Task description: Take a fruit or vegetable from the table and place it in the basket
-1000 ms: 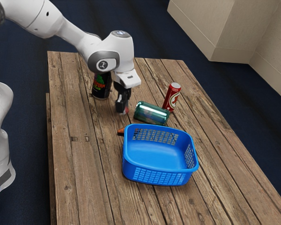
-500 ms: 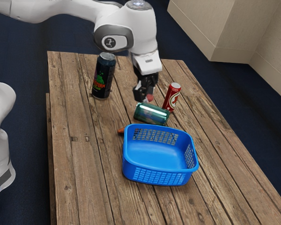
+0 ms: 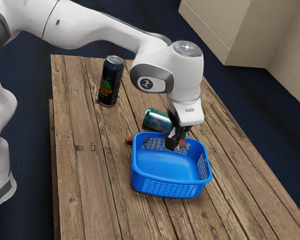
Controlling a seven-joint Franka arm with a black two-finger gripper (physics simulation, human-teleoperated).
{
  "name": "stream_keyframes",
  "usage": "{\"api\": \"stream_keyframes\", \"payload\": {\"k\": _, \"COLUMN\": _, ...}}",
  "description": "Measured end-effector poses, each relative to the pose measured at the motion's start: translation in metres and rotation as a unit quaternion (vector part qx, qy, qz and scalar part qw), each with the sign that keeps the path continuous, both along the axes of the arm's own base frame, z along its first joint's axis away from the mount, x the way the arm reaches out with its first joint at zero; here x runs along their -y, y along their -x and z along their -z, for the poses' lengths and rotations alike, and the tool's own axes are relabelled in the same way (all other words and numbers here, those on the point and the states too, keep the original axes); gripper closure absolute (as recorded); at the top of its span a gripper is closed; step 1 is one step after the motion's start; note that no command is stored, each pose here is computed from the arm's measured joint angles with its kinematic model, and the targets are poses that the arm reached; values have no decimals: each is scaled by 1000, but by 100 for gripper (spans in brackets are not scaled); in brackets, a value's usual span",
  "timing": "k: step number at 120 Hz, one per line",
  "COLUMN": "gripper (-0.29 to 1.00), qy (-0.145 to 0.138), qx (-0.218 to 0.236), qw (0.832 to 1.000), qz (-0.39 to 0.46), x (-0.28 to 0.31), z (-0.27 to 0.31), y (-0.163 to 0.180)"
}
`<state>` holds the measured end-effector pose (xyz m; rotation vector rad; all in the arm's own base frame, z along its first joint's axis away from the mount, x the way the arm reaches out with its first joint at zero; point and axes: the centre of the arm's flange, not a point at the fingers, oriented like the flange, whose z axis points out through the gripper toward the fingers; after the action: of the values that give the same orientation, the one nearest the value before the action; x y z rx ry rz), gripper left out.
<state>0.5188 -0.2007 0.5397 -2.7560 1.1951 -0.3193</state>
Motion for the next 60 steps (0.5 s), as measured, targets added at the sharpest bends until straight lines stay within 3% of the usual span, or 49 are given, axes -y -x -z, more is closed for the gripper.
{"api": "stream_keyframes", "payload": {"k": 13, "gripper": 52, "qy": 6, "qx": -4, "qw": 1000, "qz": -16, "x": -2, "z": 8, "y": -4}}
{"api": "stream_keyframes", "payload": {"k": 33, "gripper": 17, "qy": 20, "qx": -9, "qw": 999, "qz": -43, "x": -18, "z": 14, "y": -13}}
{"api": "stream_keyframes", "payload": {"k": 49, "gripper": 7, "qy": 22, "qx": -4, "qw": 998, "qz": -56, "x": -28, "z": 11, "y": -18}}
{"api": "stream_keyframes", "payload": {"k": 60, "gripper": 4, "qy": 12, "qx": 21, "qw": 997, "qz": -71, "x": -51, "z": -40, "y": 5}}
